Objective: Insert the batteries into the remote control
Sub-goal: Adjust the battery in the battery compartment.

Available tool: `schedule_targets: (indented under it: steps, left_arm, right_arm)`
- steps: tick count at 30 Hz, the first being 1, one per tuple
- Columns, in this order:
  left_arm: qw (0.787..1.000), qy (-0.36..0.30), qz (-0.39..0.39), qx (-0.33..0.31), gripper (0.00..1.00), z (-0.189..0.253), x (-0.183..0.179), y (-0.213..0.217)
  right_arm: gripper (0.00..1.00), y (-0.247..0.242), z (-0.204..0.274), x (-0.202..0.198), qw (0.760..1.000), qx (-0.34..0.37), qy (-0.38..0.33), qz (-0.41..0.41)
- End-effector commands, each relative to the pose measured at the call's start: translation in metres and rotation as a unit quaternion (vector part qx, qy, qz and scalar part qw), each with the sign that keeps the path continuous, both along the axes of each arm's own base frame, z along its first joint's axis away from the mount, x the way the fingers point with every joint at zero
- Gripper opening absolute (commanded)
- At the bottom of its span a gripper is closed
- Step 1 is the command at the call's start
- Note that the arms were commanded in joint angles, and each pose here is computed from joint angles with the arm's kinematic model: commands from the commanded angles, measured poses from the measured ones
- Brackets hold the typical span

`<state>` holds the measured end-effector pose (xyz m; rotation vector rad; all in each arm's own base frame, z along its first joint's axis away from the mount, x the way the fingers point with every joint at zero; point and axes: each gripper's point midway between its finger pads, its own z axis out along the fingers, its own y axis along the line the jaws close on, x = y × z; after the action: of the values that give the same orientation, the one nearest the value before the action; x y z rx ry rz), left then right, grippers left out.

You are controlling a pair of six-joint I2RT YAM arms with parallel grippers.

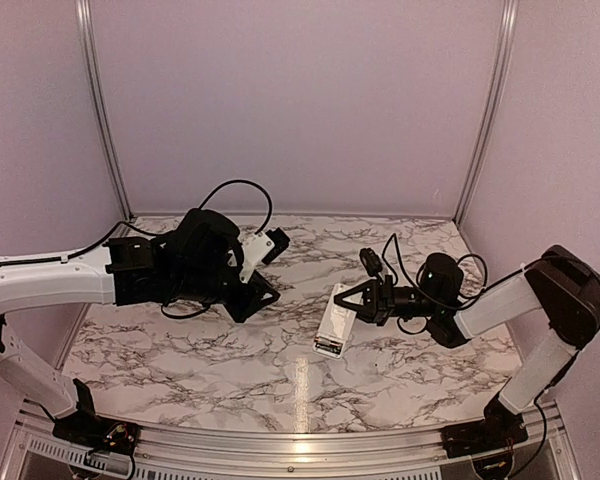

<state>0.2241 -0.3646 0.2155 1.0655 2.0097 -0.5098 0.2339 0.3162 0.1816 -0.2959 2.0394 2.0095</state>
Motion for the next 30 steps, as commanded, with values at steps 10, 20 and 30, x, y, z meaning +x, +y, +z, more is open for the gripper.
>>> schedule_targets:
  steps: [10, 20, 30]
  left_arm:
    - [0.991, -0.009, 0.137, 0.000, 0.22, -0.014, 0.020, -0.027]
    - [0.995, -0.032, 0.082, 0.046, 0.18, -0.029, -0.003, -0.061]
    - [0.995, -0.043, 0.056, 0.074, 0.13, -0.038, -0.014, -0.073]
  right_arm:
    - [0.00, -0.016, 0.015, 0.028, 0.995, -0.003, 0.006, -0.104]
    - [0.00, -0.018, 0.010, 0.031, 0.993, -0.017, 0.018, -0.116]
    - [0.00, -0.018, 0.013, 0.031, 0.993, -0.009, 0.016, -0.117]
